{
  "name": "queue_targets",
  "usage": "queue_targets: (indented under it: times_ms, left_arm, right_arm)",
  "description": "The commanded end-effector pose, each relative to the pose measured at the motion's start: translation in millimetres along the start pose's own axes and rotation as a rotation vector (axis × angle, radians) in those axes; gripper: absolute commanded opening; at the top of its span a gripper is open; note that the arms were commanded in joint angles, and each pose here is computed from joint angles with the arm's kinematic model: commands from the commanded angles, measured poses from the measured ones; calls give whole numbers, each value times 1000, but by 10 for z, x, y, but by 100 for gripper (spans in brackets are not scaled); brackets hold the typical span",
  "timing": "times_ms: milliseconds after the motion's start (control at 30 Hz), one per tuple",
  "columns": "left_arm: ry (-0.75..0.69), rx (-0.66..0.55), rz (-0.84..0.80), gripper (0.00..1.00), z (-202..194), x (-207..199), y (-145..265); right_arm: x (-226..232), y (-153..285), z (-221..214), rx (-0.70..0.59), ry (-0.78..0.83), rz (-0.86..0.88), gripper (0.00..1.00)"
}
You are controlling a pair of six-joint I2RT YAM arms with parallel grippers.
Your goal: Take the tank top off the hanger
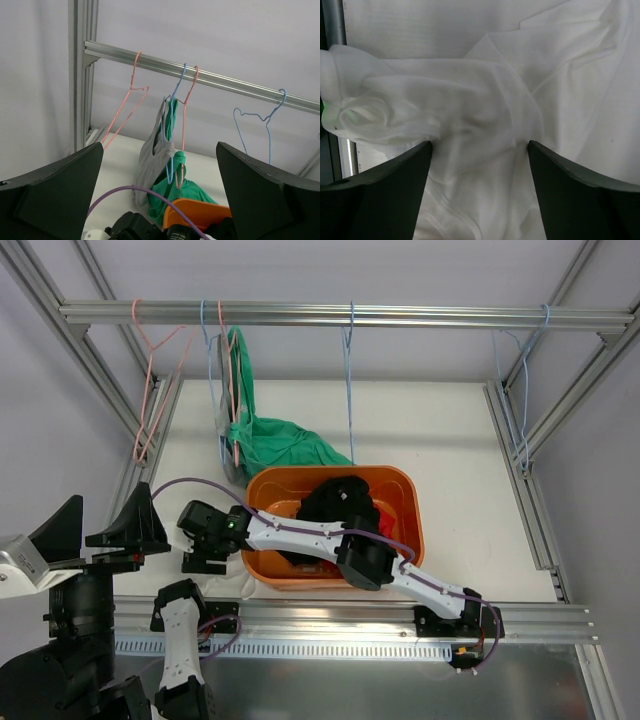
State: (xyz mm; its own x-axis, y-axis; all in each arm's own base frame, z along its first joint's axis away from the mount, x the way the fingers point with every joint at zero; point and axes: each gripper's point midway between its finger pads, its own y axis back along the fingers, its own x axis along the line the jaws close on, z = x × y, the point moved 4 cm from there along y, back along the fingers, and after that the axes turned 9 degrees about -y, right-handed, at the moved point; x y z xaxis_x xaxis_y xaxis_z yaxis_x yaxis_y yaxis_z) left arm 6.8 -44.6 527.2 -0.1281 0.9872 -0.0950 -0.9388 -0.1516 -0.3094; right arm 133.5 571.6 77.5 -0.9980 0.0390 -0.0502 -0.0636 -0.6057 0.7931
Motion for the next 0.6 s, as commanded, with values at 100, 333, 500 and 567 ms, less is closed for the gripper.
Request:
queue_targets:
  times_ms: [100,333,500,567]
  left_arm:
    - [-33,-11,3,99,59,38,-57]
    - [-46,-19,19,99,74,91,-30]
    - [-53,-22,27,99,75,118,-16]
    - [-55,-22,33,99,72,134,-22]
  right_arm:
    - [106,-117,-48,10,45,98,66]
    - [176,-2,115,-56,32,134,21]
    - [220,318,404,-162,15,141,0]
    - [239,406,495,-203,-8,149,0]
